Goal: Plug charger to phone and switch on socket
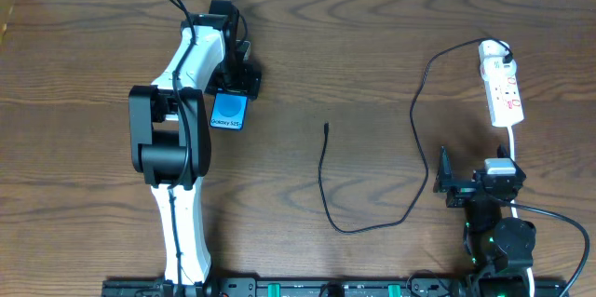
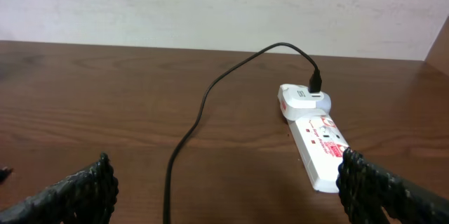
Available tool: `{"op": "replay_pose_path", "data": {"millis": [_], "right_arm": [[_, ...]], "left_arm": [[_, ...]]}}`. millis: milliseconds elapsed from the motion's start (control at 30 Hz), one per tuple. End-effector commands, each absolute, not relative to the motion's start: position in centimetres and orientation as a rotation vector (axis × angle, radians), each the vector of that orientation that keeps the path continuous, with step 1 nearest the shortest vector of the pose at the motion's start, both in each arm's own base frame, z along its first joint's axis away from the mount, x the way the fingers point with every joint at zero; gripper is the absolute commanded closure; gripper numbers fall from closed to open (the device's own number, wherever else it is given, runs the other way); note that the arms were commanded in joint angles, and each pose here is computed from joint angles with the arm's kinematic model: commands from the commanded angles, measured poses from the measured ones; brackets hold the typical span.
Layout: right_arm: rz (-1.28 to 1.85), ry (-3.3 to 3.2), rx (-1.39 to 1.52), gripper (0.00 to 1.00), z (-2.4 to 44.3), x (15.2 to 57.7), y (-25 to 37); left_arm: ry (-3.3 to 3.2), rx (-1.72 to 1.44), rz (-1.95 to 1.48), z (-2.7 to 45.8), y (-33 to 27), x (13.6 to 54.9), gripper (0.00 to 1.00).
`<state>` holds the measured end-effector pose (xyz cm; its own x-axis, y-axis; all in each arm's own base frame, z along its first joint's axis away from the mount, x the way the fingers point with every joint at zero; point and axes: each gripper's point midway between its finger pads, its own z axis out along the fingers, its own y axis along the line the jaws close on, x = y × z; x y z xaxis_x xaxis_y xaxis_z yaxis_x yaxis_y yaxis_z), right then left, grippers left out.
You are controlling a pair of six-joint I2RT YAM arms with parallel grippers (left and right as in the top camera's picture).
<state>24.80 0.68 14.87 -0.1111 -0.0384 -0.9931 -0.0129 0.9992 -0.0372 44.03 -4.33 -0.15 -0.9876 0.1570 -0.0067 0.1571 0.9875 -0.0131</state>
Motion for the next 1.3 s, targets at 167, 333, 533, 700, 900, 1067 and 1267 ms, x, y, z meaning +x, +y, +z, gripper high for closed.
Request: {"op": "replay_pose_path", "data": {"millis": [167, 333, 533, 700, 900, 1067, 1267], "right_arm": [[-0.026, 1.689, -0.048, 0.01, 14.67, 24.79, 0.76], [-0.026, 1.689, -0.048, 0.01, 14.67, 24.79, 0.76], [-0.026, 1.689, -0.048, 0.01, 14.67, 24.79, 0.76], [-0.026, 1.689, -0.048, 0.01, 14.67, 24.79, 0.76], [-0.026, 1.689, -0.048, 0.01, 14.67, 24.79, 0.76], [-0.026, 1.689, -0.048, 0.01, 14.67, 24.79, 0.76], [-0.026, 1.689, -0.048, 0.01, 14.67, 24.79, 0.76]], "left_arm": [[3.179, 0.293, -0.007, -1.43, -3.92, 42.55, 0.09], [3.182, 0.293, -0.007, -1.42, -3.92, 42.48, 0.11], [3.182, 0.293, -0.007, -1.42, -3.92, 42.48, 0.14], [3.182, 0.293, -0.007, -1.42, -3.92, 42.47, 0.15], [3.182, 0.293, -0.008, -1.42, -3.92, 42.47, 0.18], [3.183, 0.293, -0.008, -1.42, -3.92, 42.46, 0.2], [3.183, 0.293, -0.008, -1.42, -3.92, 42.46, 0.23]]}}
